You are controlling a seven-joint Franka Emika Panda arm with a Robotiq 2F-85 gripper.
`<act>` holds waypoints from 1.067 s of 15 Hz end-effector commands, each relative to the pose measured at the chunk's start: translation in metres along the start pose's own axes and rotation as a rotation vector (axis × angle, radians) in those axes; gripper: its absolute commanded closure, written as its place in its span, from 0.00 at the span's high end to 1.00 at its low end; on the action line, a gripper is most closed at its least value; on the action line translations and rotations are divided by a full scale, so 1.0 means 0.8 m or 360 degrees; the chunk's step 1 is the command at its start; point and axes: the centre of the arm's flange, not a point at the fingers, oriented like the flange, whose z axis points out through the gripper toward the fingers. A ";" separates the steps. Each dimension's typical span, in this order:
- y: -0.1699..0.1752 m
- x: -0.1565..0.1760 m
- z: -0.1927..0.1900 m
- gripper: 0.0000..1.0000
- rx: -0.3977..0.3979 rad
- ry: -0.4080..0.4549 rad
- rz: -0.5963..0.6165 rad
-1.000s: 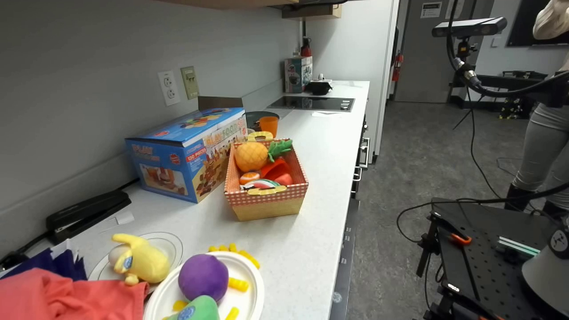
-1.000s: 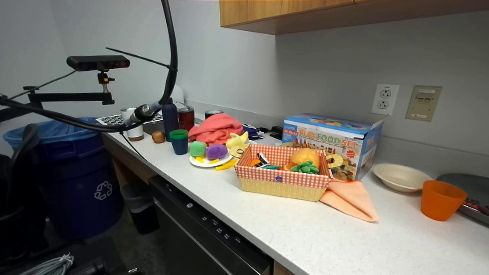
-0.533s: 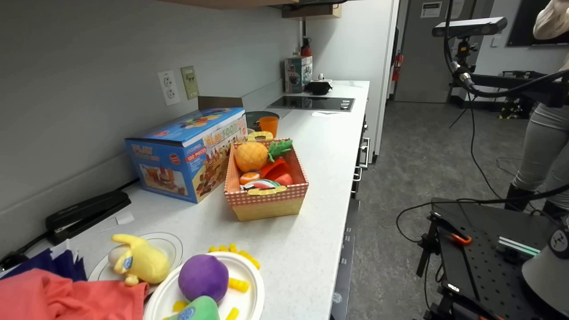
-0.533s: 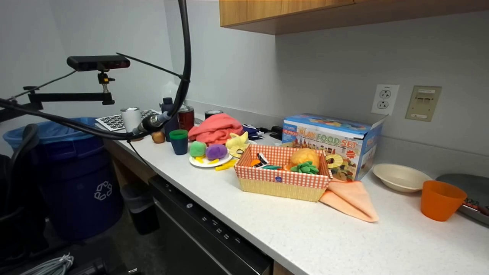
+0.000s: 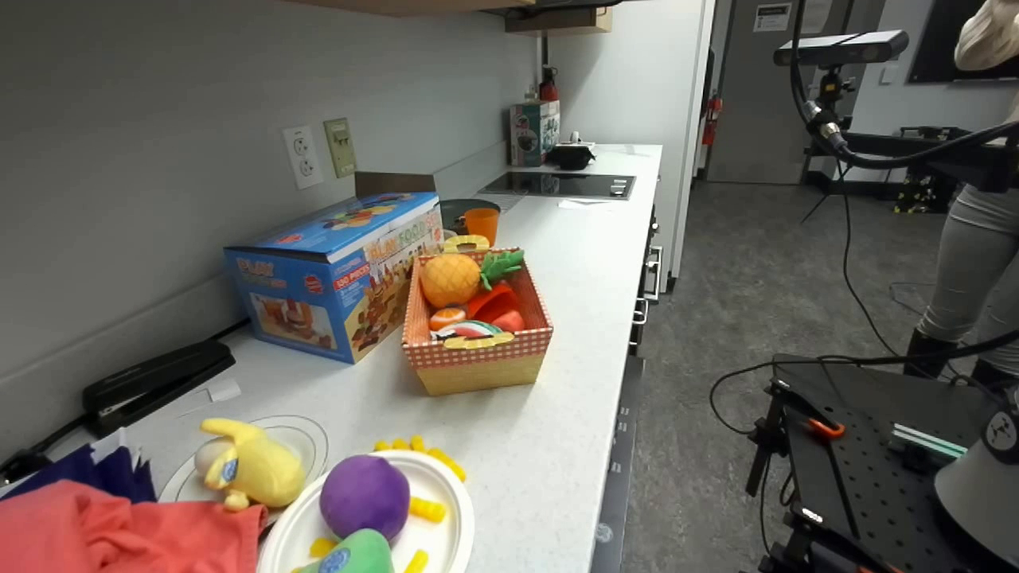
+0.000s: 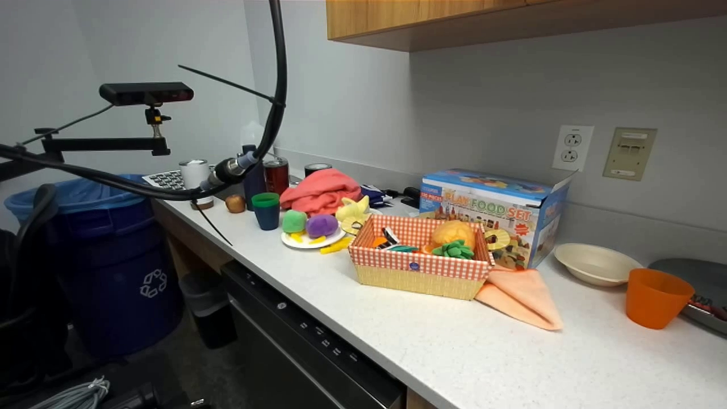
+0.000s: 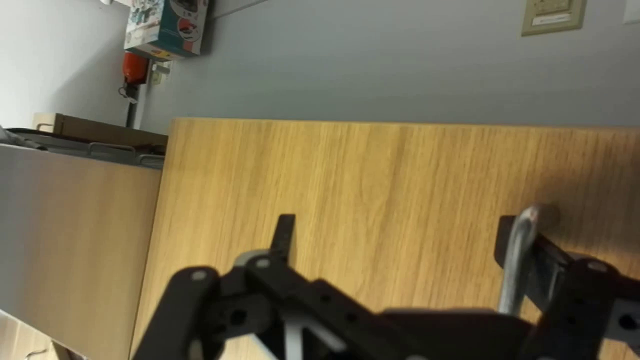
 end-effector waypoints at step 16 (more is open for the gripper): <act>0.128 0.047 -0.057 1.00 -0.0155 -0.0263 -0.0069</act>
